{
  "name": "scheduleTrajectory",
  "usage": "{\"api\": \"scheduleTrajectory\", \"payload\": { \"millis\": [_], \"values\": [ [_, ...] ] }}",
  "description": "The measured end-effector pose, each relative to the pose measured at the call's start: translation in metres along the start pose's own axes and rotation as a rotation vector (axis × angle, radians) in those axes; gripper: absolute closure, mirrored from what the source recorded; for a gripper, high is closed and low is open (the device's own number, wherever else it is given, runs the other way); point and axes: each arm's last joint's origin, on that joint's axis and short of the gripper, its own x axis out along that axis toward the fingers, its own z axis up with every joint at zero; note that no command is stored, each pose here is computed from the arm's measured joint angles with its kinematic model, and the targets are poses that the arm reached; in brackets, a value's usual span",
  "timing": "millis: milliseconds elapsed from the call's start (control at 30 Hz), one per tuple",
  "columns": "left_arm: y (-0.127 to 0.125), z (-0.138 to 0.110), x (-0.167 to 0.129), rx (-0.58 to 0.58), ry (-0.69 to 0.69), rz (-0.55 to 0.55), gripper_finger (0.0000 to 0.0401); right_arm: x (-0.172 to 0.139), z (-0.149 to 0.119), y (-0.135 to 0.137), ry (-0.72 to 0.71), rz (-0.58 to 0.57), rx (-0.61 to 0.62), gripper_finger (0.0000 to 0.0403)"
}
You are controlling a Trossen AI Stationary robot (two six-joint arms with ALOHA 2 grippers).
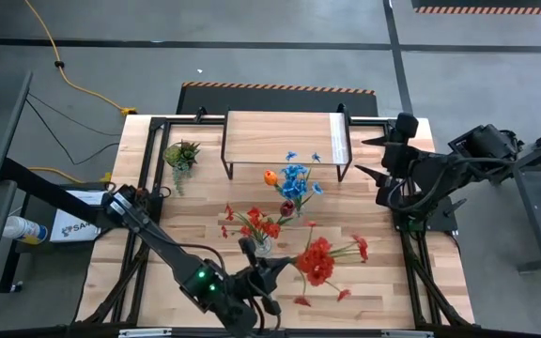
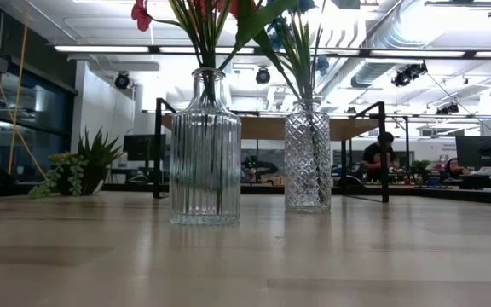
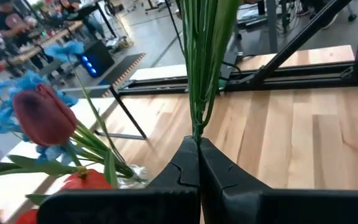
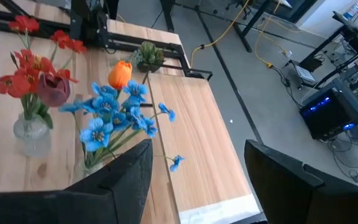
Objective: Pick and place flowers into a vace then onto a shelf
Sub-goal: Put the orange flowers into the bottom transparent vase
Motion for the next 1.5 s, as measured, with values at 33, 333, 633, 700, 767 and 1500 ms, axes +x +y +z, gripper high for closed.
{"api": "scheduleTrajectory", "payload": {
  "millis": [33, 333, 633, 700, 767, 1500],
  "values": [
    [0.001, 0.0, 0.003, -0.01, 0.006, -0.001, 0.0376, 0.0, 0.0, 0.0, -0.004, 0.001, 0.004, 0.0158],
    [0.009, -0.008, 0.018, -0.032, 0.069, 0.007, 0.0376, 0.0, 0.003, 0.001, -0.024, 0.017, 0.032, 0.0158],
    [0.007, -0.025, 0.022, 0.024, 0.078, 0.049, 0.0376, 0.0, 0.004, 0.001, -0.026, 0.014, 0.04, 0.0158],
    [0.006, -0.027, 0.022, 0.038, 0.078, 0.051, 0.0376, 0.0, 0.004, 0.001, -0.026, 0.014, 0.056, 0.0158],
    [0.006, -0.029, 0.023, 0.052, 0.074, 0.067, 0.0376, 0.0, 0.004, 0.001, -0.026, 0.014, 0.071, 0.0158],
    [0.006, -0.032, 0.033, 0.094, 0.032, 0.12, 0.0376, 0.0, 0.004, 0.001, -0.027, 0.015, 0.126, 0.0158]
  ]
}}
